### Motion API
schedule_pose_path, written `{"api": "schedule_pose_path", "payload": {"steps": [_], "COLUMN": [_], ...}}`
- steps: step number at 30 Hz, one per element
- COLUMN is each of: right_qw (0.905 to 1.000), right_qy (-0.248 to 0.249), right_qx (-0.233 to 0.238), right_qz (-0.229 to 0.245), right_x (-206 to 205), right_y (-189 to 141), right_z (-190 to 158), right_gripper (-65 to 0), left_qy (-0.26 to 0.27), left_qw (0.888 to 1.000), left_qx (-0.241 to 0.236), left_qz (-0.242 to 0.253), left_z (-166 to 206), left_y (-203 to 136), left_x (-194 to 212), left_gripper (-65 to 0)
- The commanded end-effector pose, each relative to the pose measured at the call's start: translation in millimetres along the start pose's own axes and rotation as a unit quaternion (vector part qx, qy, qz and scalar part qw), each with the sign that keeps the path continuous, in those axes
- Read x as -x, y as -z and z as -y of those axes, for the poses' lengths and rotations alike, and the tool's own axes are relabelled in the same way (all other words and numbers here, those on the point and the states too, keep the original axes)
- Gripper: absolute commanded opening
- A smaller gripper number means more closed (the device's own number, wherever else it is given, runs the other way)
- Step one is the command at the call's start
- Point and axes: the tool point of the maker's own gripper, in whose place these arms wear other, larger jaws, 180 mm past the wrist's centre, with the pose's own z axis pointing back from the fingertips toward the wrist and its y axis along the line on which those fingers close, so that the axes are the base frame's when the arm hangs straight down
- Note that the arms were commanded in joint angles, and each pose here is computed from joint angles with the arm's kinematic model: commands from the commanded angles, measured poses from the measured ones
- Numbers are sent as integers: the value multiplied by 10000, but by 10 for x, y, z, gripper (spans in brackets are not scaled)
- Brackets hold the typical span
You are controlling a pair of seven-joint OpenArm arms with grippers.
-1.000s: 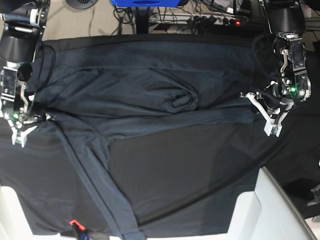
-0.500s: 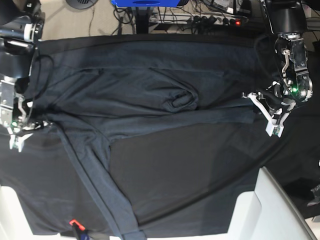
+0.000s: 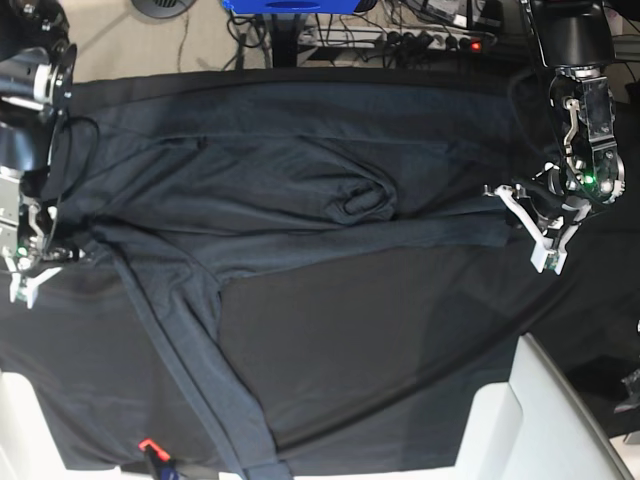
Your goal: Fold the T-shirt properly
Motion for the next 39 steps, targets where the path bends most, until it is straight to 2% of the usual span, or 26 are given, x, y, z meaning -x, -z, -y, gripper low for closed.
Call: {"api": "schedule_pose_path", "payload": {"steps": [1,5,12,16,18,21,23,26,31,39], "right_qw": [9993,9972,9938,9894,9901,9944,9958,9958,9972,9973], "right_qy": [39,40,57,-29,1,129,259,370,400,408], "right_qx": [90,88,81,132,240,387,114,-79,-137,-187], "right_qz": [369,743,1107,1445,1381,978,870,828,622,586], "right_x": [-274,-421,-619,-776,-786,-649,-533,-446,-299,-241], "right_y": [-41,-58,-104,-266,-367,-500,-563,-646,-617,-615], "right_z": [100,98,91,137,168,207,28,-39,-85,-141], "right_gripper": [-650,-650,-650,-650,-650,-650,-650,-650,-650,-650], "left_qy": [60,56,41,45,45,45,45,45,45,45], "left_qw": [9997,9997,9997,9997,9997,9997,9997,9997,9997,9997], "left_qx": [-92,-86,-69,-70,-70,-70,-70,-70,-70,-70], "left_qz": [220,223,227,234,234,234,234,234,234,234], "left_z": [-85,-83,-69,-68,-68,-68,-68,-68,-68,-68], "left_y": [-59,-59,-55,-57,-57,-57,-57,-57,-57,-57], "left_x": [-161,-162,-162,-166,-166,-166,-166,-166,-166,-166], "left_gripper": [-650,-650,-650,-650,-650,-650,-650,-650,-650,-650]}}
